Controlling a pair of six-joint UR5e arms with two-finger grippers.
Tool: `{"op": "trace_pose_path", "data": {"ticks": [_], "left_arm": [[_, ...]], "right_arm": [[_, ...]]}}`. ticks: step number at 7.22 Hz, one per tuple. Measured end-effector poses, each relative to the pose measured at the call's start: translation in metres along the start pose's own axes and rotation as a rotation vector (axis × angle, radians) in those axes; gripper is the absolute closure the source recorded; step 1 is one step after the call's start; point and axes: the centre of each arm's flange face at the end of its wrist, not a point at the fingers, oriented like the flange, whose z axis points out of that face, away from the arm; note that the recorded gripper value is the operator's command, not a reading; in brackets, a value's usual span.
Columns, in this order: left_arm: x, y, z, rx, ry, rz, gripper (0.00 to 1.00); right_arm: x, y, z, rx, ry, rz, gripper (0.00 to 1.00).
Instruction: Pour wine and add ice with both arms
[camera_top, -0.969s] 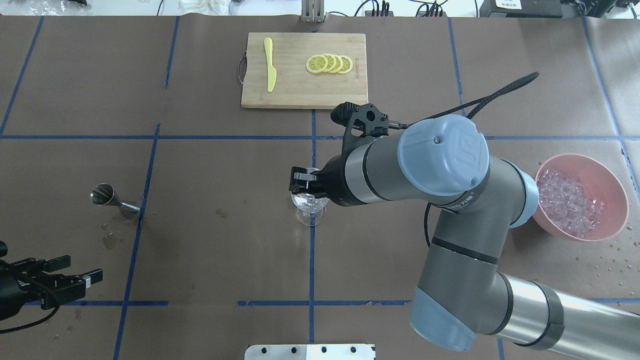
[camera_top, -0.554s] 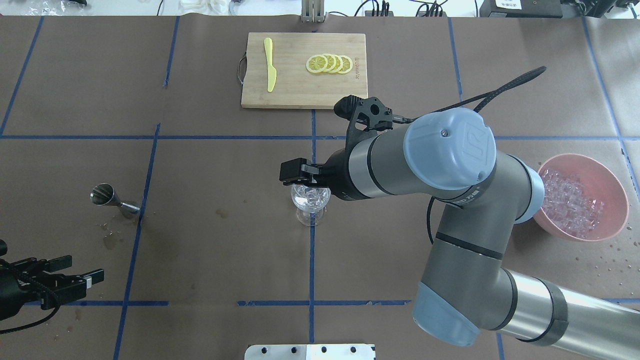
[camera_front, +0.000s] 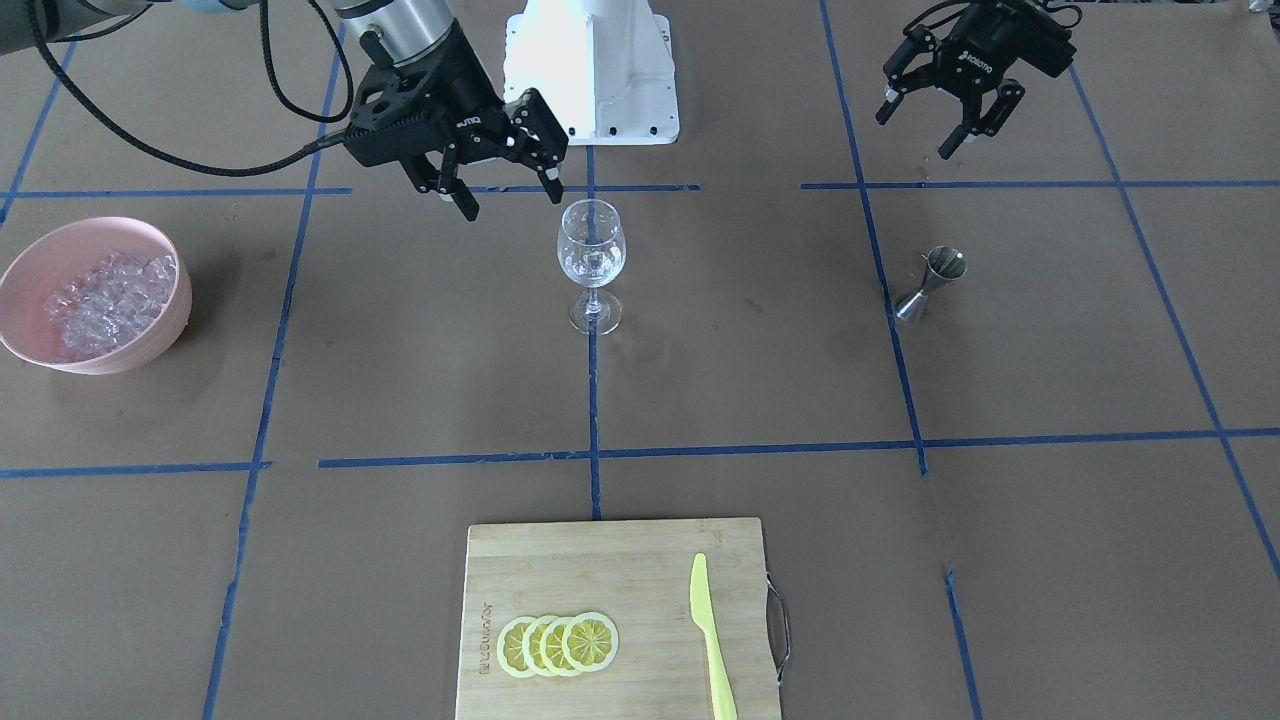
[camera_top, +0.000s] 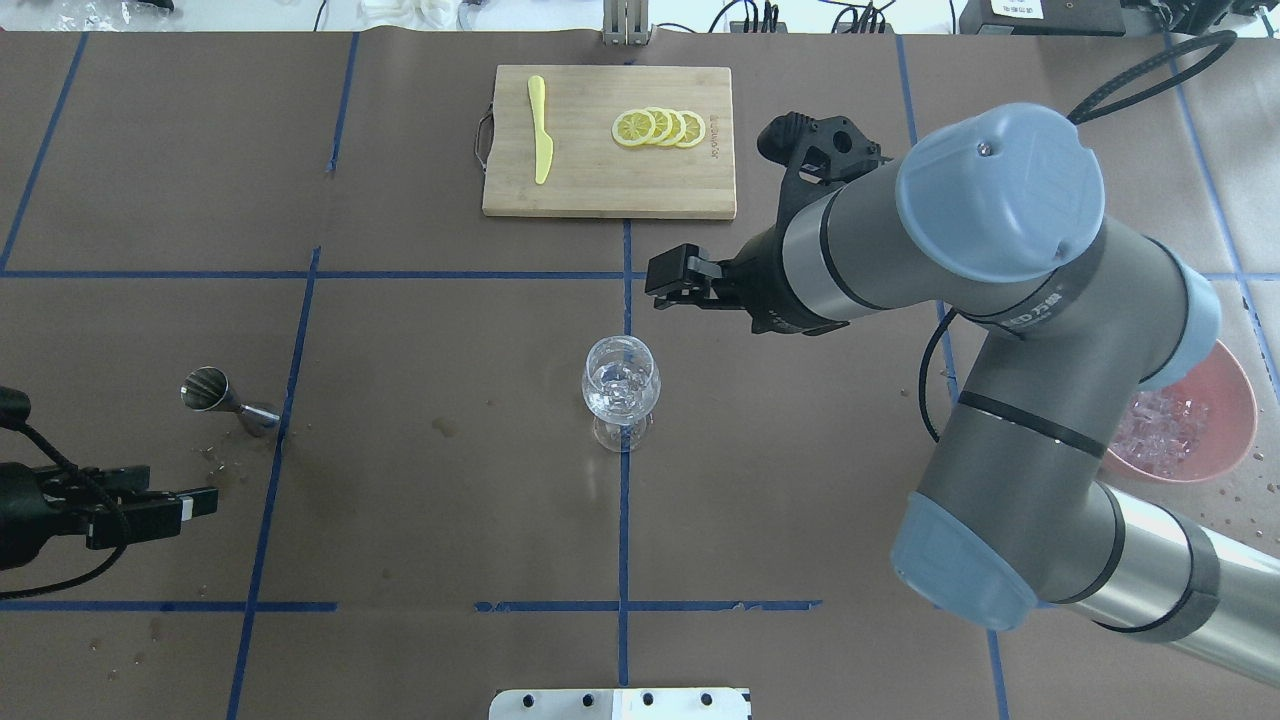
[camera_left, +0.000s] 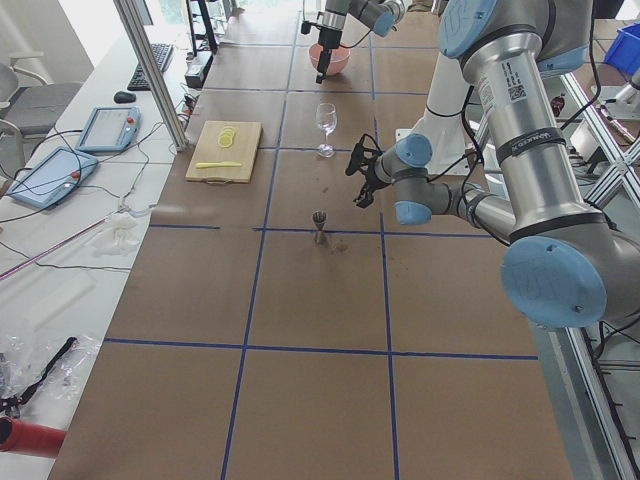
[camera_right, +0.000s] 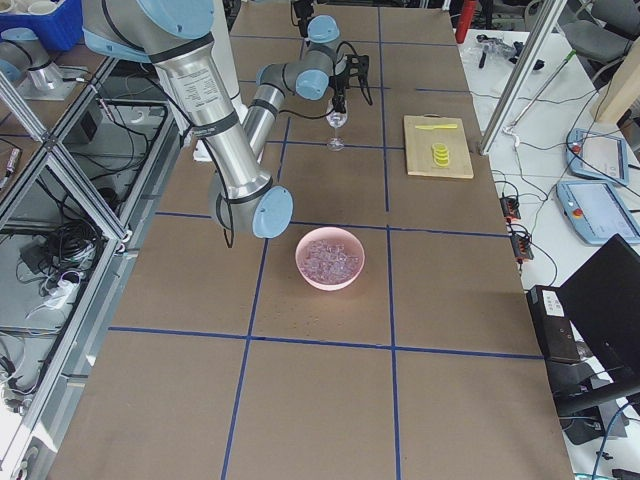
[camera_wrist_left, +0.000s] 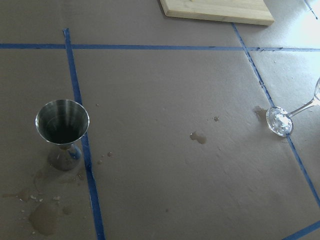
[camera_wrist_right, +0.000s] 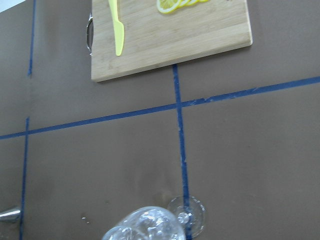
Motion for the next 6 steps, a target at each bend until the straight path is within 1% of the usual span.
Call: {"op": "trace_pose_path", "data": {"ticks": [2,3,4,5,6], "left_arm": [[-0.019,-0.045,-0.026,0.006,0.011,0.065,0.0],[-0.031,-0.063,-0.036,0.006,0.007,0.079,0.0],[-0.046,-0.079,-0.042,0.019,-0.016,0.095,0.0],[-0.066,-0.096,-0.04,0.029,-0.055,0.111,0.0],[-0.083,-0.116,-0.034,0.018,-0.108,0.135,0.0]], "right_arm": [[0.048,-0.025,0.003,0.01,0.134,-0.065,0.0],[0.077,-0.037,0.003,0.003,0.205,-0.1,0.0],[0.106,-0.052,0.001,-0.014,0.273,-0.149,0.0],[0.136,-0.07,-0.004,-0.044,0.338,-0.21,0.0],[0.164,-0.086,-0.01,-0.073,0.391,-0.261,0.0]]}}
